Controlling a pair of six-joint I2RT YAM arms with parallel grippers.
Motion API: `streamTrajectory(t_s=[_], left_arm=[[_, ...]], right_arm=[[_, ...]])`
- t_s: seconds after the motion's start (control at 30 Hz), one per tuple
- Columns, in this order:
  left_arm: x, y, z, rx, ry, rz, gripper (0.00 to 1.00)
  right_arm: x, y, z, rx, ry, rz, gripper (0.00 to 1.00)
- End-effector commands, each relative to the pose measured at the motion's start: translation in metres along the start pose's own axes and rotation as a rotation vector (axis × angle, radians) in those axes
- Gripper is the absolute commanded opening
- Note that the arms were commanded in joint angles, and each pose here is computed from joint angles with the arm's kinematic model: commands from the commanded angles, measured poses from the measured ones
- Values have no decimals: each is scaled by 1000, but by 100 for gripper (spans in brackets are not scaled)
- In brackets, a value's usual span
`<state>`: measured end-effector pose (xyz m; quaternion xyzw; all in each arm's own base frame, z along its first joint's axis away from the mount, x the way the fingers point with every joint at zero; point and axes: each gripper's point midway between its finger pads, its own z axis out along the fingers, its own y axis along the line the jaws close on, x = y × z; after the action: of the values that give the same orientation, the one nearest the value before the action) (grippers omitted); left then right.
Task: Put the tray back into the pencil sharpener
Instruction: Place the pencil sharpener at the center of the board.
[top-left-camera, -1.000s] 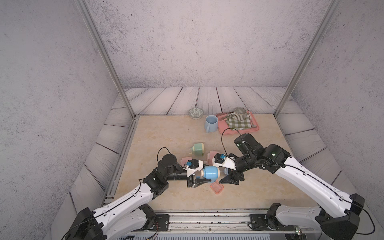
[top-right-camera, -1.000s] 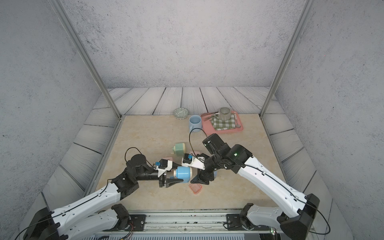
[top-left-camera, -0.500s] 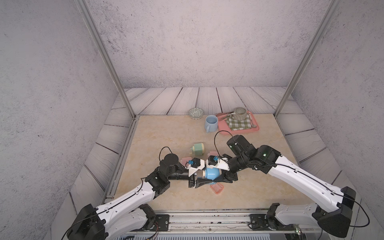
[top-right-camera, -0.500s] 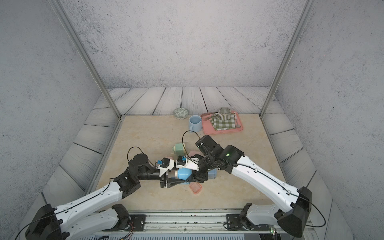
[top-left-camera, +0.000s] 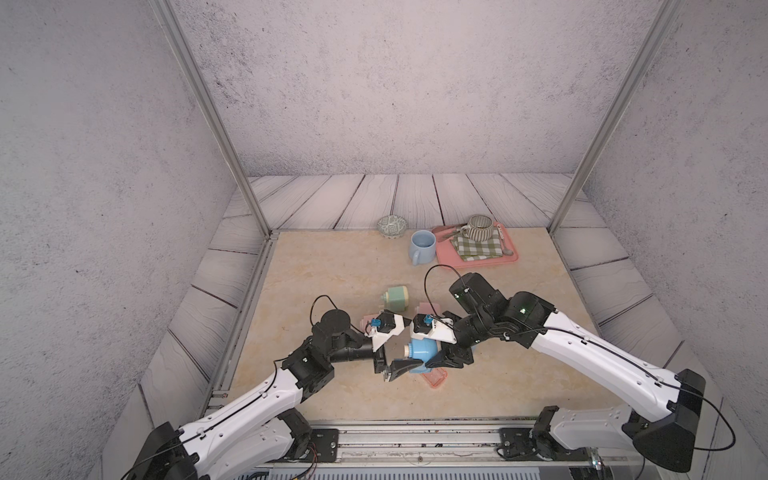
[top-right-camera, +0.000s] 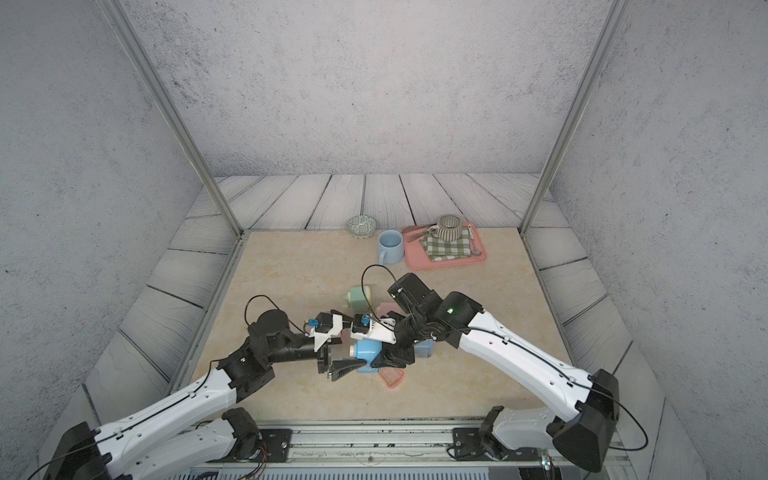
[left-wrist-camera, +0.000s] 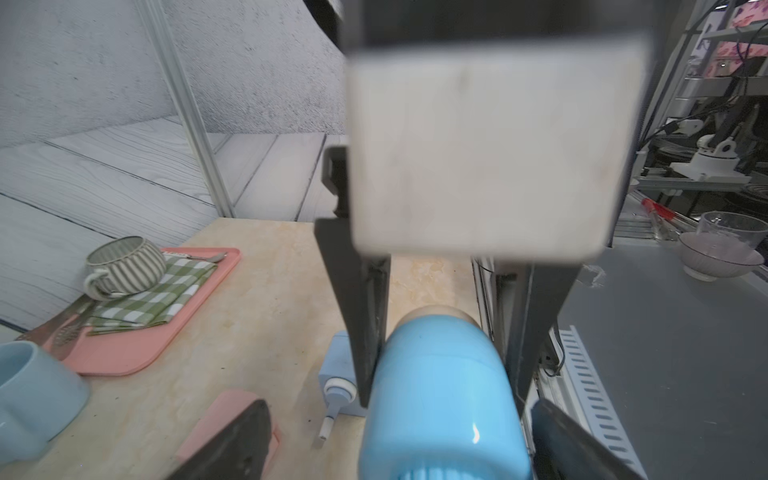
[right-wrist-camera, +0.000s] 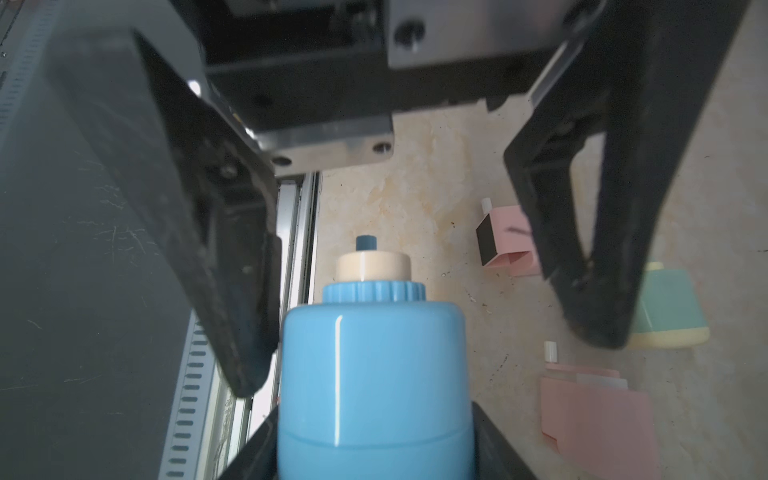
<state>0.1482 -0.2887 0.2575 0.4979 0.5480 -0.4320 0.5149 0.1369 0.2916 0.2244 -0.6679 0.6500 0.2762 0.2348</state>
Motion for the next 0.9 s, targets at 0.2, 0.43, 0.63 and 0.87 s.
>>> streamTrajectory(t_s=[0.2,0.43,0.63,0.87], left_arm=[[-8,-4,-41,-147,-10,80,99],[-12,12,-63,-313,12,110,99],[0,24,-66,-386,44,78,99],[12,19,-62,-349,79,42,99]], right_arm=[[19,-49,-26,223,-78,290,23],[65,-104,-73,533,-66,521,19],[114,-162,-92,741,21,701,16],[137,-206,-68,742,126,639,16]])
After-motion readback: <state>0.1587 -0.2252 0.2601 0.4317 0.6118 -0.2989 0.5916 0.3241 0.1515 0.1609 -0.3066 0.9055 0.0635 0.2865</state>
